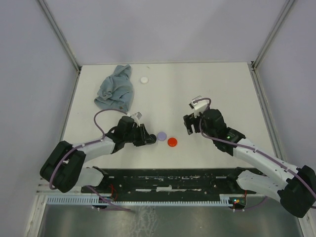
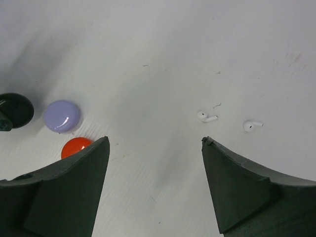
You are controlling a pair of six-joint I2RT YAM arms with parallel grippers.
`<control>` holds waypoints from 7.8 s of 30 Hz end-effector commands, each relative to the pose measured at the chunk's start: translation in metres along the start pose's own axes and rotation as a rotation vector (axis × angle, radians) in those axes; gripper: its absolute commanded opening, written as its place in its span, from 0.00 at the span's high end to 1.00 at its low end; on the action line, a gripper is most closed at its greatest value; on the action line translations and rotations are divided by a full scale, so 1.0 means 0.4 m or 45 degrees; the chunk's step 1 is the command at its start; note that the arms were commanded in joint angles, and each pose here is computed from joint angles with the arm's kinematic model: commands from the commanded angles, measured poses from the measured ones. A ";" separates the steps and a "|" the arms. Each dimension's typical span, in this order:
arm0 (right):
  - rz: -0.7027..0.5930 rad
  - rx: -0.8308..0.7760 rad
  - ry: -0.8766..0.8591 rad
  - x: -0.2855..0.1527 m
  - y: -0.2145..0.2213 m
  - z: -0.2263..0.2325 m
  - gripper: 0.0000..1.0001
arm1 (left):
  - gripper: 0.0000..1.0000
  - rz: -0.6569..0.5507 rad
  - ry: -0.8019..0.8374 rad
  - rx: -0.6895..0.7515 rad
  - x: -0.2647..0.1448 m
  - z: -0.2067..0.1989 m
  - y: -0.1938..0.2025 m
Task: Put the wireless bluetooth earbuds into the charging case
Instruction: Place the charging case at the center of the board, then pick up the charging case at the center of the board.
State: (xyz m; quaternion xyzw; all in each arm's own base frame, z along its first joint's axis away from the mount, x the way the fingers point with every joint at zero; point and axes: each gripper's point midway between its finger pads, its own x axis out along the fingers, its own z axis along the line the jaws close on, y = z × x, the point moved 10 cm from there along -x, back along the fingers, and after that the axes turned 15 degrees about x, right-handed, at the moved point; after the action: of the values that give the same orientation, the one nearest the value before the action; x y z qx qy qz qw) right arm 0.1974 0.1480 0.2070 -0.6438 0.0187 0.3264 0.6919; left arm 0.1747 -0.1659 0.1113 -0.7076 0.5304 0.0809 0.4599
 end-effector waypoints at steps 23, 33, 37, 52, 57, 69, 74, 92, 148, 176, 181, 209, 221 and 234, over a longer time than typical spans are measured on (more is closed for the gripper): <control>-0.233 0.088 0.110 -0.050 -0.026 -0.024 0.14 | 0.31 0.114 -0.467 0.144 0.040 -0.007 -0.064; -0.248 0.100 0.141 -0.053 -0.019 -0.031 0.11 | 0.15 -0.161 -0.778 0.321 -0.013 0.017 -0.316; -0.255 0.104 0.142 -0.054 -0.019 -0.033 0.11 | 0.11 -0.237 -0.820 0.370 0.007 0.038 -0.449; -0.229 0.091 0.144 -0.042 -0.012 -0.033 0.08 | 0.12 -0.272 -0.924 0.571 0.207 0.204 -0.707; -0.234 0.091 0.147 -0.042 -0.012 -0.034 0.08 | 0.13 -0.299 -0.907 0.583 0.268 0.259 -0.767; -0.219 0.083 0.159 -0.035 -0.007 -0.036 0.07 | 0.18 -0.291 -0.827 0.597 0.386 0.372 -0.804; -0.207 0.081 0.166 -0.029 -0.006 -0.036 0.07 | 0.25 -0.289 -0.793 0.577 0.404 0.391 -0.801; -0.135 0.090 0.066 0.002 0.005 -0.015 0.07 | 0.53 -0.265 -0.532 0.557 0.325 0.284 -0.741; -0.249 -1.049 -0.898 0.101 -0.098 0.101 0.37 | 0.55 0.245 0.411 0.842 -0.062 -0.270 -0.384; -0.253 -0.881 -0.875 0.099 -0.108 0.099 0.96 | 0.31 -0.280 0.254 0.985 -0.146 -0.274 -0.386; -0.279 -0.737 -0.909 0.100 -0.122 0.088 0.96 | 0.29 -0.607 0.239 0.985 -0.185 -0.264 -0.356; -0.394 -0.514 -1.226 -0.017 -0.193 0.108 0.96 | 0.40 -0.968 0.841 1.216 -0.147 -0.247 -0.244; -0.399 -0.505 -1.322 -0.038 -0.213 0.124 0.96 | 0.49 -0.931 0.995 1.283 -0.155 -0.263 -0.234; -0.425 -0.502 -1.328 -0.050 -0.229 0.128 0.96 | 0.51 -0.903 1.024 1.247 -0.145 -0.264 -0.234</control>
State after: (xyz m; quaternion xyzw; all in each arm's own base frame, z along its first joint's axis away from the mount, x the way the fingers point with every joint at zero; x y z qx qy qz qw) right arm 0.2053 0.1888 0.2693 -0.5061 -0.4358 0.5246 0.5279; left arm 0.1912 -0.2002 0.2464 -0.5380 0.3708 -0.5582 0.5114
